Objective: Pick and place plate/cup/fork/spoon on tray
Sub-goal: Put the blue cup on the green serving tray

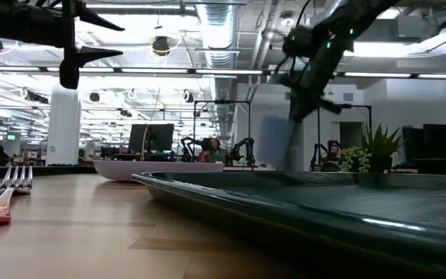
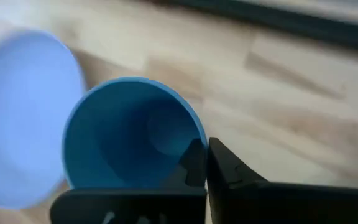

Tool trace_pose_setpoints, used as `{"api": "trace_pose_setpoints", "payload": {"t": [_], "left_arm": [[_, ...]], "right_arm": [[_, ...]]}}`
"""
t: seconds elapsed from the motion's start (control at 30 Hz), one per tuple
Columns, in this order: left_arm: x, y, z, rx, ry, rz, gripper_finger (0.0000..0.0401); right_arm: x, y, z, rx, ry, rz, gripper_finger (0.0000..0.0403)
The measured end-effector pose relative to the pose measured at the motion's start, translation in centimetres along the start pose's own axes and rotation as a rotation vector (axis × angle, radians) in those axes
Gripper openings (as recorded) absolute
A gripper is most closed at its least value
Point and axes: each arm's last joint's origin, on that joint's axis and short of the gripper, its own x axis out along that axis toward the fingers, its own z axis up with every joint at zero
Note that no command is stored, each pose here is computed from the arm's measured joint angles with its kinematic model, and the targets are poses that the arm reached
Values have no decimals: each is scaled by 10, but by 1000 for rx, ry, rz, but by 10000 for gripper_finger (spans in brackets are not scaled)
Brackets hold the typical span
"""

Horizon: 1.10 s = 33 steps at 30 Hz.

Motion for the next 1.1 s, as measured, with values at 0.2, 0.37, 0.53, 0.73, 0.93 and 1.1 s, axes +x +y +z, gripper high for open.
{"api": "trace_pose_setpoints", "payload": {"t": [0.2,0.37,0.53,0.73,0.93,1.1], "left_arm": [[0,1,0,4,4,5,176],[0,1,-1,6,6,8,176],[0,1,-1,7,5,11,176],[0,1,-1,10,3,12,176],[0,1,-1,10,2,13,176],[0,2,-1,24,5,19,176]], "right_arm": [[-66,11,4,-67,49,35,4],[-115,20,-44,-135,174,66,3],[-155,7,-114,-64,339,27,3],[-185,-12,-179,83,363,55,3],[-188,-19,-225,16,416,27,2],[-190,-20,-253,-104,478,-74,6]]}}
